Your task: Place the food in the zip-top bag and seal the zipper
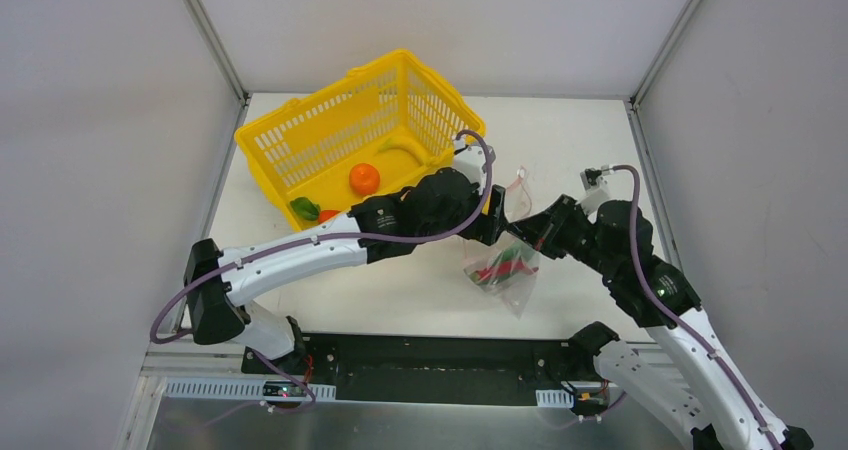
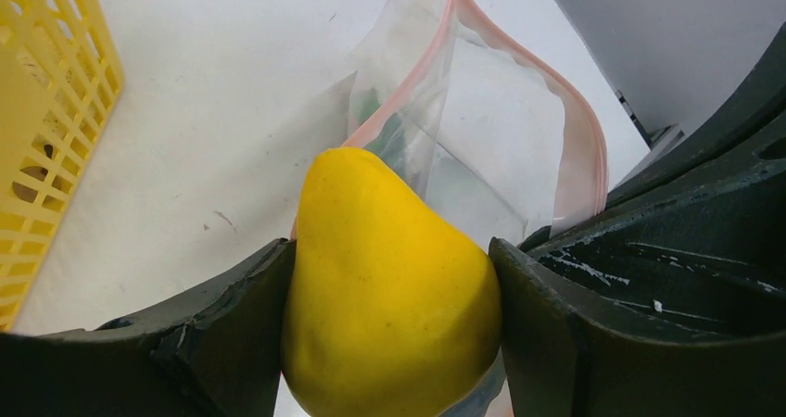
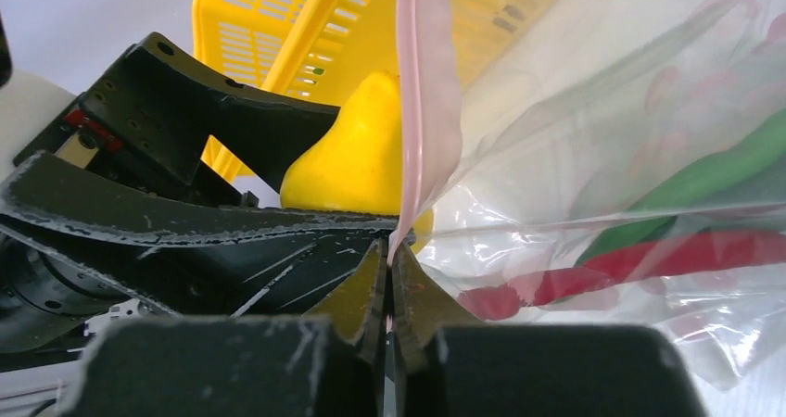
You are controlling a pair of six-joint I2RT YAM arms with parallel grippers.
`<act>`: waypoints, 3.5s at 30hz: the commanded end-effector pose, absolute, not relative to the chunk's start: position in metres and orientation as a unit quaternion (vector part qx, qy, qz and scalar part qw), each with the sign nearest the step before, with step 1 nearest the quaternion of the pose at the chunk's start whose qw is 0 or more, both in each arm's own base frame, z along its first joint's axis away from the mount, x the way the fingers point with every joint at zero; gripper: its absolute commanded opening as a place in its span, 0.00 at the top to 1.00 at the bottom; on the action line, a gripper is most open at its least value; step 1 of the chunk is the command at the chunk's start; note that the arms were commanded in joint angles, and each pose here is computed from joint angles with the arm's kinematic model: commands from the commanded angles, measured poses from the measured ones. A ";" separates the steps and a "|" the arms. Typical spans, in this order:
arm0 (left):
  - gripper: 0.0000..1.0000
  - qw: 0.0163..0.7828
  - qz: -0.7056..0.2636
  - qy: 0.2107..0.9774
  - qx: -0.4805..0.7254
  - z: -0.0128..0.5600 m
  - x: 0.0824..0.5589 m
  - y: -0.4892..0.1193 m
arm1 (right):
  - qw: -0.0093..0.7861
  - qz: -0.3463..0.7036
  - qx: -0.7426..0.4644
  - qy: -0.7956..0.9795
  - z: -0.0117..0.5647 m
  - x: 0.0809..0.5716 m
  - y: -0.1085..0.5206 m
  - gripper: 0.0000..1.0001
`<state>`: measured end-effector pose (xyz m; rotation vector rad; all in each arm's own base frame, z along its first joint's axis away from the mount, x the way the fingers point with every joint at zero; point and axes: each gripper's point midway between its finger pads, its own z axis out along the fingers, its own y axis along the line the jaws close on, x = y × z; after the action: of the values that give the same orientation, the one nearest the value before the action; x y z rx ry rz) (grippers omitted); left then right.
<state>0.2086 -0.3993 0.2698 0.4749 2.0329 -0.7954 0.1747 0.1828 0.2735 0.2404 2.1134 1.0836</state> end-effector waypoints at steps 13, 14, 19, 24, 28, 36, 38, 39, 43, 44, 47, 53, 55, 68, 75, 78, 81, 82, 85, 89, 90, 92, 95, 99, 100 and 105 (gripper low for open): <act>0.16 0.426 -0.338 0.811 0.216 0.288 0.200 -0.415 | 0.412 0.500 0.134 0.750 0.321 0.184 0.188 0.98; 0.16 0.427 -0.342 0.808 0.219 0.290 0.198 -0.415 | 0.414 0.499 0.136 0.749 0.321 0.185 0.187 0.98; 0.11 0.431 -0.349 0.802 0.224 0.300 0.195 -0.411 | 0.416 0.497 0.138 0.749 0.320 0.185 0.186 0.98; 0.10 0.441 -0.369 0.786 0.228 0.318 0.189 -0.403 | 0.416 0.491 0.142 0.752 0.314 0.186 0.184 0.98; 0.08 0.450 -0.371 0.776 0.239 0.327 0.185 -0.394 | 0.415 0.488 0.142 0.754 0.311 0.187 0.184 0.98; 0.14 0.415 -0.370 0.786 0.269 0.313 0.176 -0.404 | 0.422 0.493 0.140 0.748 0.319 0.185 0.183 0.97; 0.20 0.413 -0.375 0.785 0.269 0.314 0.175 -0.406 | 0.424 0.493 0.141 0.747 0.319 0.185 0.183 0.97; 0.23 0.412 -0.375 0.785 0.270 0.314 0.174 -0.406 | 0.423 0.493 0.141 0.747 0.319 0.185 0.183 0.97; 0.44 0.401 -0.373 0.787 0.285 0.311 0.172 -0.411 | 0.423 0.493 0.140 0.747 0.318 0.186 0.183 0.97; 0.47 0.400 -0.374 0.786 0.287 0.311 0.172 -0.413 | 0.423 0.494 0.138 0.747 0.318 0.186 0.184 0.97; 0.53 0.389 -0.388 0.780 0.300 0.310 0.166 -0.419 | 0.426 0.501 0.133 0.741 0.323 0.185 0.185 0.97; 0.54 0.381 -0.386 0.782 0.307 0.302 0.166 -0.422 | 0.433 0.501 0.134 0.737 0.327 0.186 0.183 0.97; 0.54 0.374 -0.385 0.785 0.309 0.298 0.165 -0.423 | 0.437 0.498 0.138 0.736 0.326 0.187 0.182 0.97; 0.32 0.463 -0.405 0.738 0.278 0.355 0.165 -0.381 | 0.444 0.467 0.119 0.755 0.314 0.187 0.177 0.97; 0.22 0.485 -0.279 0.793 0.240 0.328 0.197 -0.346 | 0.431 0.449 0.088 0.778 0.310 0.184 0.181 0.97; 0.21 0.454 -0.267 0.810 0.256 0.310 0.198 -0.356 | 0.424 0.447 0.076 0.784 0.308 0.183 0.184 0.97; 0.21 0.419 -0.290 0.812 0.286 0.299 0.190 -0.377 | 0.417 0.449 0.063 0.788 0.308 0.182 0.188 0.97; 0.22 0.410 -0.289 0.814 0.291 0.294 0.189 -0.380 | 0.414 0.450 0.058 0.789 0.307 0.181 0.190 0.97; 0.33 0.395 -0.273 0.828 0.290 0.282 0.194 -0.382 | 0.408 0.450 0.043 0.793 0.307 0.180 0.193 0.97; 0.60 0.395 -0.247 0.846 0.259 0.270 0.209 -0.374 | 0.400 0.428 0.019 0.810 0.301 0.177 0.192 0.97; 0.63 0.400 -0.244 0.847 0.250 0.270 0.213 -0.372 | 0.396 0.415 0.009 0.819 0.299 0.177 0.191 0.97; 0.71 0.411 -0.227 0.854 0.224 0.271 0.225 -0.361 | 0.380 0.377 -0.008 0.845 0.290 0.172 0.182 0.97; 0.84 0.422 -0.199 0.865 0.186 0.270 0.244 -0.339 | 0.361 0.317 -0.029 0.877 0.289 0.161 0.162 0.97; 0.96 0.428 -0.204 0.867 0.153 0.271 0.258 -0.325 | 0.354 0.239 -0.031 0.904 0.289 0.150 0.130 0.96; 0.97 0.431 -0.205 0.866 0.151 0.271 0.260 -0.324 | 0.347 0.230 -0.033 0.908 0.289 0.148 0.127 0.96; 0.98 0.437 -0.203 0.864 0.144 0.276 0.267 -0.322 | 0.325 0.184 0.014 0.927 0.288 0.152 0.115 1.00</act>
<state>0.2602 -0.3328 0.2592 0.4122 2.1905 -0.5183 0.1597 0.1420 0.3009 -0.0216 2.3202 0.6782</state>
